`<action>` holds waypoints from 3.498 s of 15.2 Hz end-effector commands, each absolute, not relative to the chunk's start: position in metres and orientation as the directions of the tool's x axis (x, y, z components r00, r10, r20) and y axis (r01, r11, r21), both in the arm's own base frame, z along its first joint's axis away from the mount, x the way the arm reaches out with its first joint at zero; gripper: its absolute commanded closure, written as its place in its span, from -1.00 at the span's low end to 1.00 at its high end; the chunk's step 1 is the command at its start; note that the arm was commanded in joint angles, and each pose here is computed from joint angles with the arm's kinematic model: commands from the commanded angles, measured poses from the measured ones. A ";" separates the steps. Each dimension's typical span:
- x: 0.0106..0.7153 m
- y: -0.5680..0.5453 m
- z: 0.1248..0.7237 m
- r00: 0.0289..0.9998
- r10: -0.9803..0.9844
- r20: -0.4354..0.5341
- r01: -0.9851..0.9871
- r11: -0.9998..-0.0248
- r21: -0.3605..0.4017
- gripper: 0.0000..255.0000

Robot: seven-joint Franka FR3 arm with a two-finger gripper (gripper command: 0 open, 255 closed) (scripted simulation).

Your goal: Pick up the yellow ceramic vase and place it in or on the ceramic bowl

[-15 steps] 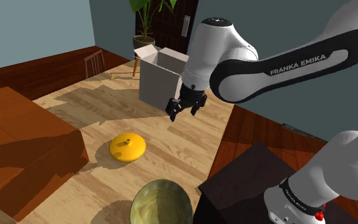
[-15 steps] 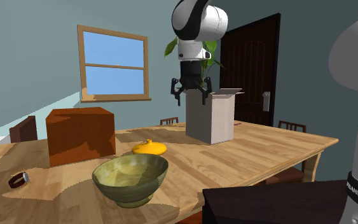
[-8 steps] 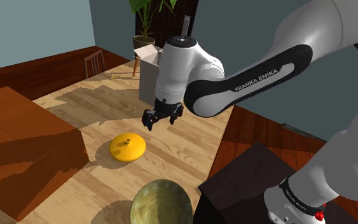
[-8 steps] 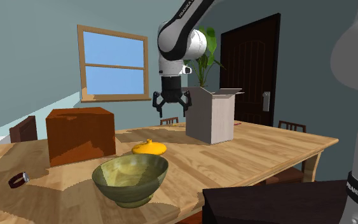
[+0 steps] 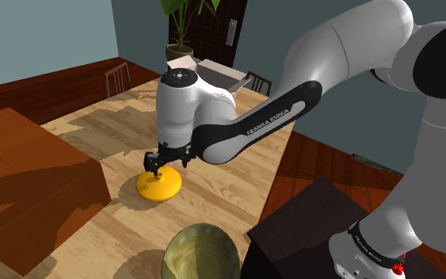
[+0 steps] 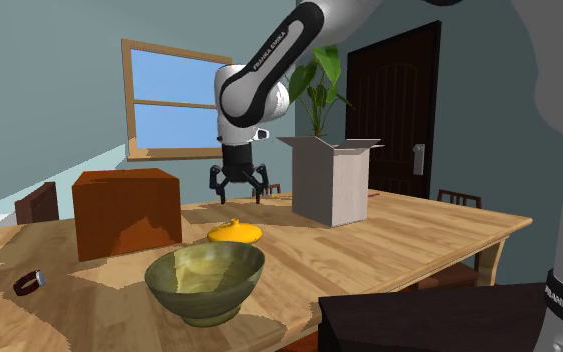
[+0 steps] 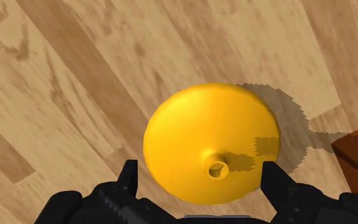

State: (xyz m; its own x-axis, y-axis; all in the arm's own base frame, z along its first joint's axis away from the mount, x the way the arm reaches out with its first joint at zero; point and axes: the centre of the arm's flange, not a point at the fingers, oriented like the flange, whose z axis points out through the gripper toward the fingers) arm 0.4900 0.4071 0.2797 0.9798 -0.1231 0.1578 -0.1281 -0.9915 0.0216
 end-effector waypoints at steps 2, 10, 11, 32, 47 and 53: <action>0.506 0.429 0.263 0.978 -0.124 0.165 -0.129 -0.991 0.021 -1.00; 0.512 0.427 0.223 0.978 -0.124 0.165 -0.129 -0.991 0.021 -1.00; 0.512 0.427 0.223 0.978 -0.124 0.165 -0.129 -0.991 0.021 -1.00; 0.512 0.427 0.249 0.978 -0.124 0.165 -0.129 -0.991 0.021 1.00; 0.512 0.427 0.329 0.978 -0.124 0.165 -0.129 -0.991 0.021 1.00; 0.512 0.427 0.360 0.978 -0.124 0.165 -0.129 -0.991 0.021 1.00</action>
State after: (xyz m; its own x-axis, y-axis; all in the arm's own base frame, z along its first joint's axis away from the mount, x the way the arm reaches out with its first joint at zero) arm 0.5125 0.4274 0.3543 0.9785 -0.1244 0.1648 -0.1295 -0.9914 0.0207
